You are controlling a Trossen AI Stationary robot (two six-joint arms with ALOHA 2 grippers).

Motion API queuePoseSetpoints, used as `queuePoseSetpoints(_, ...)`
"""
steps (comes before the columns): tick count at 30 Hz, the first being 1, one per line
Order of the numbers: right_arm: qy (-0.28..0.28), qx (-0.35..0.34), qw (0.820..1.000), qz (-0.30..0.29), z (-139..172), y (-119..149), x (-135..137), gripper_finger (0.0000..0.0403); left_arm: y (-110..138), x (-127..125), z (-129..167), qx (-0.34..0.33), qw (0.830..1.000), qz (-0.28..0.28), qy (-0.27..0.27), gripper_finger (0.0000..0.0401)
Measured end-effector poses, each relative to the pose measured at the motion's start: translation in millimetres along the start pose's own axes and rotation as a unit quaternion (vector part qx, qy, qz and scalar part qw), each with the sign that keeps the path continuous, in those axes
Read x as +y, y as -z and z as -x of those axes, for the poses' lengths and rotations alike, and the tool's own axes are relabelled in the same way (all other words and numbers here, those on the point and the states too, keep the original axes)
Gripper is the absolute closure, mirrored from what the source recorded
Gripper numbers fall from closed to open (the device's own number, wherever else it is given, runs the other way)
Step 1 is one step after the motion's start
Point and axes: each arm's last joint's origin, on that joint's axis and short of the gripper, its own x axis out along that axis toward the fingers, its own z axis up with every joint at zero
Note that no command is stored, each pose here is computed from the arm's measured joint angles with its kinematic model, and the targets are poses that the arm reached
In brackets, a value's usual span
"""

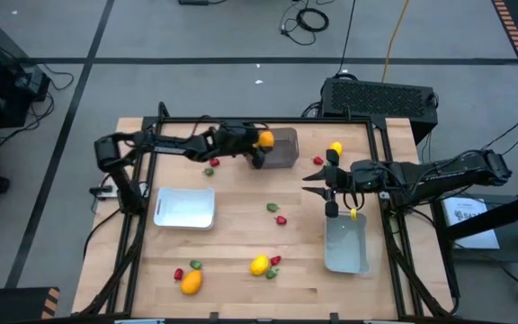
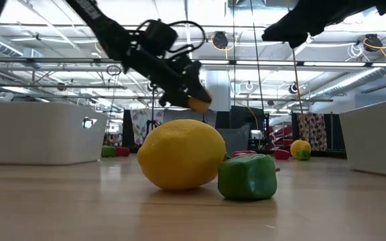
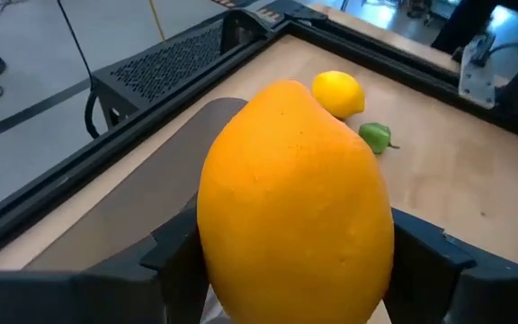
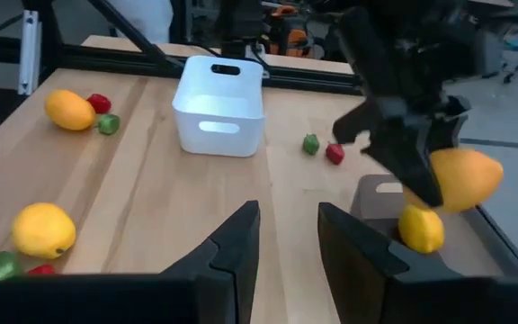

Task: Sort produce into baskets
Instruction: Put the yellow lemon into the black bin

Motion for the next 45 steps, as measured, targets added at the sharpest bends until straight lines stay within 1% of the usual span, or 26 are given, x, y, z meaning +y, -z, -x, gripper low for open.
queuePoseSetpoints(4,0.001,0.004,1.0,0.0,-0.1,0.8,-0.8,0.0296,-7.7,-1.5,-15.1,0.014,1.0,-0.023,-0.006,0.0146)
queuePoseSetpoints(9,-0.001,0.014,1.0,0.0,-0.1,2.7,-0.6,0.0296,-8.2,-1.1,-25.3,0.037,0.999,-0.031,-0.013,0.0146)
queuePoseSetpoints(13,-0.001,0.021,1.0,-0.004,0.0,4.1,-0.6,0.0296,-4.4,-0.9,-25.6,0.059,0.997,-0.05,-0.021,0.014)
queuePoseSetpoints(22,-0.001,0.023,1.0,-0.014,0.0,4.4,-0.5,0.0296,-3.6,-0.4,-25.3,0.065,0.996,-0.049,-0.024,0.0095)
queuePoseSetpoints(28,-0.001,0.023,1.0,-0.014,0.0,4.4,-0.5,0.0296,-3.7,-1.0,-25.3,0.066,0.996,-0.049,-0.015,0.0088)
queuePoseSetpoints(31,-0.001,0.023,1.0,-0.014,0.0,4.4,-0.5,0.0296,-12.9,-2.8,-21.0,0.09,0.994,-0.062,-0.017,0.0088)
queuePoseSetpoints(34,-0.001,0.022,1.0,-0.015,0.0,4.3,-0.5,0.0296,-36.1,-7.5,-11.4,0.123,0.989,-0.078,-0.018,0.0088)
queuePoseSetpoints(35,-0.001,0.022,1.0,-0.02,0.0,4.2,-0.5,0.0296,-42.4,-10.0,-6.6,0.144,0.986,-0.083,-0.018,0.0088)
queuePoseSetpoints(37,-0.001,0.02,0.999,-0.037,0.0,3.9,-0.5,0.0296,-58.5,-19.6,0.9,0.156,0.983,-0.096,-0.012,0.0088)
queuePoseSetpoints(39,0.0,0.018,0.999,-0.049,0.0,3.4,-0.5,0.0296,-65.2,-31.6,14.2,0.191,0.975,-0.111,-0.003,0.0088)
queuePoseSetpoints(41,-0.001,0.016,0.998,-0.056,-0.1,3.0,-0.5,0.0296,-71.7,-48.8,23.9,0.195,0.973,-0.123,0.014,0.0088)
queuePoseSetpoints(44,-0.003,0.015,0.998,-0.062,0.1,2.8,0.2,0.0296,-62.1,-75.2,44.1,0.245,0.959,-0.136,0.036,0.0088)
queuePoseSetpoints(45,-0.005,0.015,0.997,-0.07,0.1,2.9,0.4,0.0296,-60.5,-85.9,50.6,0.251,0.957,-0.139,0.049,0.0088)
